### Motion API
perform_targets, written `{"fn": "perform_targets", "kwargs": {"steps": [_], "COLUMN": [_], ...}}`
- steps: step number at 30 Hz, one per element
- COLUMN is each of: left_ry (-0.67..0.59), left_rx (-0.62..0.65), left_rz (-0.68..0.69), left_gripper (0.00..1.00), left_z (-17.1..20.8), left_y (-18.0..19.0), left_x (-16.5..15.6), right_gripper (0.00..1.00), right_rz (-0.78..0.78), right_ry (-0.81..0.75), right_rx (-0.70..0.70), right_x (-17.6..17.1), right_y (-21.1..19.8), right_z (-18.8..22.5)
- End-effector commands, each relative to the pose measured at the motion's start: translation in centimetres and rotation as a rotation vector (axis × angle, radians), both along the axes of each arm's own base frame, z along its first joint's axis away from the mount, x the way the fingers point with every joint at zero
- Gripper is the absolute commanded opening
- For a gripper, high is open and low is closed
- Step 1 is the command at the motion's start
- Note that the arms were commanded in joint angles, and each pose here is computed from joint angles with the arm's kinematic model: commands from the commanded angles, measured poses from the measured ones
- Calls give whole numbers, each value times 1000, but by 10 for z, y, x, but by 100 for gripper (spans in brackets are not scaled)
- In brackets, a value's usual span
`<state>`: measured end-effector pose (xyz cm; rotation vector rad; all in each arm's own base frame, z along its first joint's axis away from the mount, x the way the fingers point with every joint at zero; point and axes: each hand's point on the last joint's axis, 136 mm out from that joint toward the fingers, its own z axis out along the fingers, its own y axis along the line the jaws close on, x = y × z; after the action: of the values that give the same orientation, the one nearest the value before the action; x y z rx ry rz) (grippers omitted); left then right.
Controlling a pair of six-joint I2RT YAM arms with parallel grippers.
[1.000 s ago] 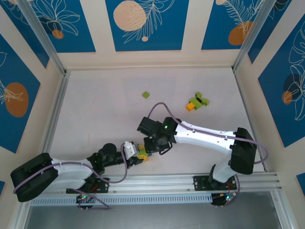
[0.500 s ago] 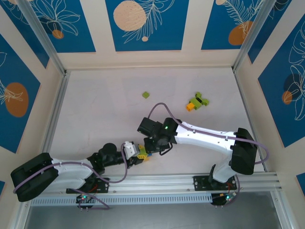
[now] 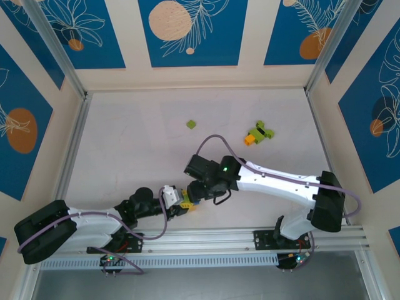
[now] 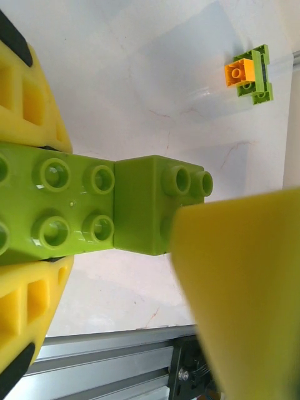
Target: Assemble a carrot with lego
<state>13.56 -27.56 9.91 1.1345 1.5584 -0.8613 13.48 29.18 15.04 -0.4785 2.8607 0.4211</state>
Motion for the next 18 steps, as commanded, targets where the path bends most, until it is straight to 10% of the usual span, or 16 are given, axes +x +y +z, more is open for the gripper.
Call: {"fn": "perform_targets", "kwargs": {"steps": [1, 11, 14, 18], "left_ry": [2, 1, 1, -3], "left_rx": [20, 11, 7, -3], "left_rz": [-1, 3, 1, 1], "left_gripper": [17, 68, 99, 100], "left_z": [-3, 0, 1, 6], "left_y": [-1, -1, -1, 0], "left_x": [2, 3, 2, 2], "right_gripper": [69, 72, 71, 69], "right_rz": [5, -35, -48, -65], "right_ry": [-42, -6, 43, 84], "right_rx": [30, -19, -46, -68], "right_x": [1, -9, -19, -27], "right_y": [-6, -40, -49, -54], "right_z": [11, 5, -8, -24]}}
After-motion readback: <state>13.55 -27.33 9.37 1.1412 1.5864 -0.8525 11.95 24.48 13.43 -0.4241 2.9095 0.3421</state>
